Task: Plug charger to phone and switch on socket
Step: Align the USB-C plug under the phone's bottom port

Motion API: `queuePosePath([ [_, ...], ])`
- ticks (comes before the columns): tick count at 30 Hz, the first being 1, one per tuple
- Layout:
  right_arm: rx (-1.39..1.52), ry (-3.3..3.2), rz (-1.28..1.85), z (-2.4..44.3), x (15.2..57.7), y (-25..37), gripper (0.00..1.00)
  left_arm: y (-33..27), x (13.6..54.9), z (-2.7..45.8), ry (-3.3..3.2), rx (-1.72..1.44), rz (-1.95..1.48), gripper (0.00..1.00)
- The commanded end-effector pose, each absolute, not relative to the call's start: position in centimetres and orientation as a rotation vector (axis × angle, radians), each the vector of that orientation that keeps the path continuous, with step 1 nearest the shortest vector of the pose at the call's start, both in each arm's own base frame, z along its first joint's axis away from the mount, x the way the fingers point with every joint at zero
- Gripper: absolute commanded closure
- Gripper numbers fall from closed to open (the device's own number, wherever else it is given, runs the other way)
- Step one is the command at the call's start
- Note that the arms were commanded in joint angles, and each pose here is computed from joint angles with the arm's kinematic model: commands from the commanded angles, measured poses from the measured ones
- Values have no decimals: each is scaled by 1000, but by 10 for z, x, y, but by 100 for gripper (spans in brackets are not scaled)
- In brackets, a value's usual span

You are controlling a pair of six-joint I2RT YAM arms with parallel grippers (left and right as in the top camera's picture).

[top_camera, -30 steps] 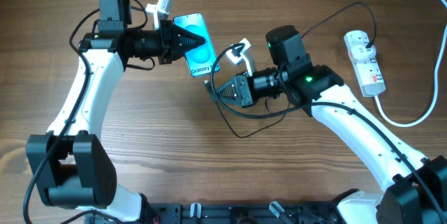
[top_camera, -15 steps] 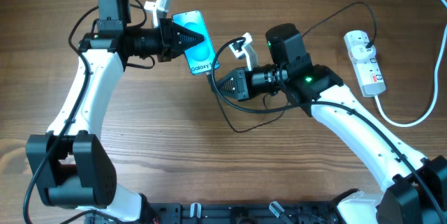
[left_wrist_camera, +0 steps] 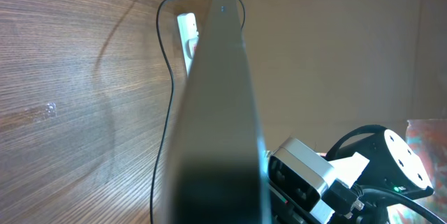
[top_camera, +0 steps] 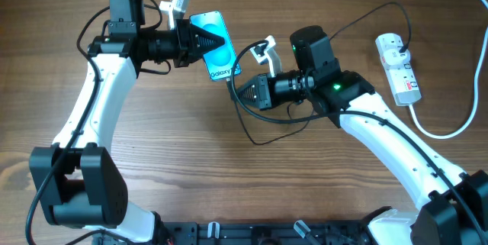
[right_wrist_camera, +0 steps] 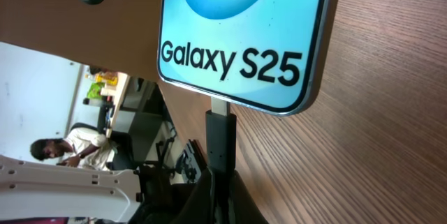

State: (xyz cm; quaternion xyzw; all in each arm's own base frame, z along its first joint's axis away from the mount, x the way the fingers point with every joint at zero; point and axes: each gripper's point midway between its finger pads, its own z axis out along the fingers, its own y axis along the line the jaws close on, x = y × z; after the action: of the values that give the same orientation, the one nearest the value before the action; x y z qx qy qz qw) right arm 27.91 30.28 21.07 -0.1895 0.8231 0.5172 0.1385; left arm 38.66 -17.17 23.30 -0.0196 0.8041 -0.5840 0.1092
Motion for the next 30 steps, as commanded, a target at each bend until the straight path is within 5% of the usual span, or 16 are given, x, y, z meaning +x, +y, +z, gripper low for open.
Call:
queuePosePath([
  [1, -533, 2347, 1475, 222, 286, 304, 96, -179, 378, 248, 2337, -6, -1765, 96],
  [30, -477, 2344, 1427, 221, 299, 296, 96, -197, 359, 241, 2340, 192, -1736, 96],
])
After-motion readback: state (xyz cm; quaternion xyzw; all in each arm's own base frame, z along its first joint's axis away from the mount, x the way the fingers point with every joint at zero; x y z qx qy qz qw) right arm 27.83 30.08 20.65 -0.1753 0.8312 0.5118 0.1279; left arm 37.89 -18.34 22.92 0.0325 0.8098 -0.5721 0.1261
